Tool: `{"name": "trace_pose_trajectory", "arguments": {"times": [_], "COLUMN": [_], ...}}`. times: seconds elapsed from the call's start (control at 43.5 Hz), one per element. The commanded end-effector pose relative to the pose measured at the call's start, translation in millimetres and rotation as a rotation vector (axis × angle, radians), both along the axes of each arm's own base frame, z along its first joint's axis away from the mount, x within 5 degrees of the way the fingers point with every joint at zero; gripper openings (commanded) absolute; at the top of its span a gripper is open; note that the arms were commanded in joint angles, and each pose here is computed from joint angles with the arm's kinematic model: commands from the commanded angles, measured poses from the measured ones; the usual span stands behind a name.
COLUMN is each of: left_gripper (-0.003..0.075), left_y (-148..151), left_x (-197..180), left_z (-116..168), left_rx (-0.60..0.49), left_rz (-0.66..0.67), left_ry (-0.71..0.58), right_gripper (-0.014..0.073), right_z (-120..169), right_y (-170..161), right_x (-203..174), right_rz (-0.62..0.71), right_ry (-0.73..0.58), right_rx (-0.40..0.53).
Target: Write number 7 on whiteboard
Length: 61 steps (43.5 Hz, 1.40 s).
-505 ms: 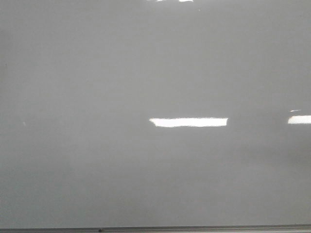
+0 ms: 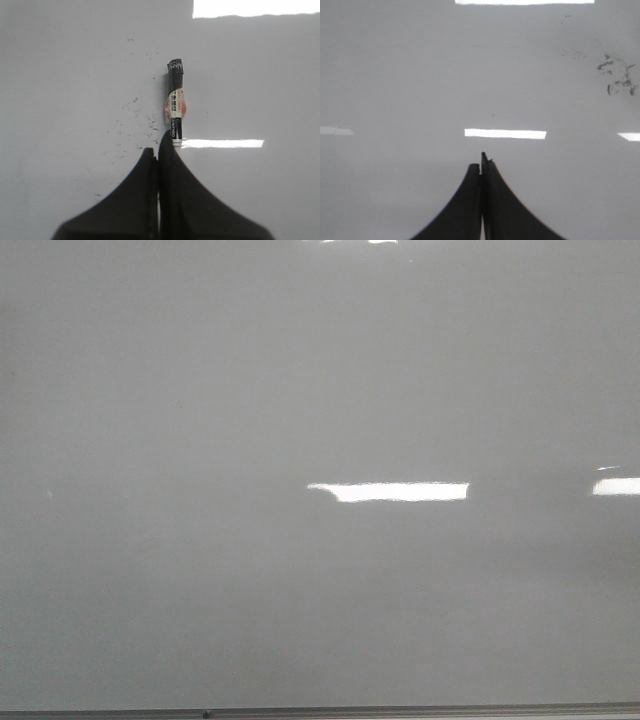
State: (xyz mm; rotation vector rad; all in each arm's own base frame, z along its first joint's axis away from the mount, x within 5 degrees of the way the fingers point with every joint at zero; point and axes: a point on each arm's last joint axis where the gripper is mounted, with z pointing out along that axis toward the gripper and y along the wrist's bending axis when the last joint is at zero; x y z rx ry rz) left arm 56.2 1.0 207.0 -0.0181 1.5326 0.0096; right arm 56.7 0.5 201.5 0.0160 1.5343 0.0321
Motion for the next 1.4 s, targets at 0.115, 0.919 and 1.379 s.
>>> {"name": "trace_pose_trajectory", "arguments": {"times": [0.115, 0.919, 1.379], "left_gripper": [-0.0020, -0.0020, -0.0020], "left_y": [0, -1, -1], "left_x": [-1, -31, 3], "left_z": [4, 114, 167], "left_rx": [-0.009, -0.006, -0.010], "left_rz": [0.003, -0.002, -0.007], "left_ry": [-0.082, -0.291, 0.006], "right_gripper": [-0.0118, -0.0118, -0.0118], "right_z": [9, 115, 155], "right_y": [0, -2, -3], "right_x": [-2, -33, 14], "right_rz": [-0.003, -0.028, -0.038], "right_ry": [-0.104, -0.208, 0.160], "right_rx": [-0.013, -0.055, -0.050]}}
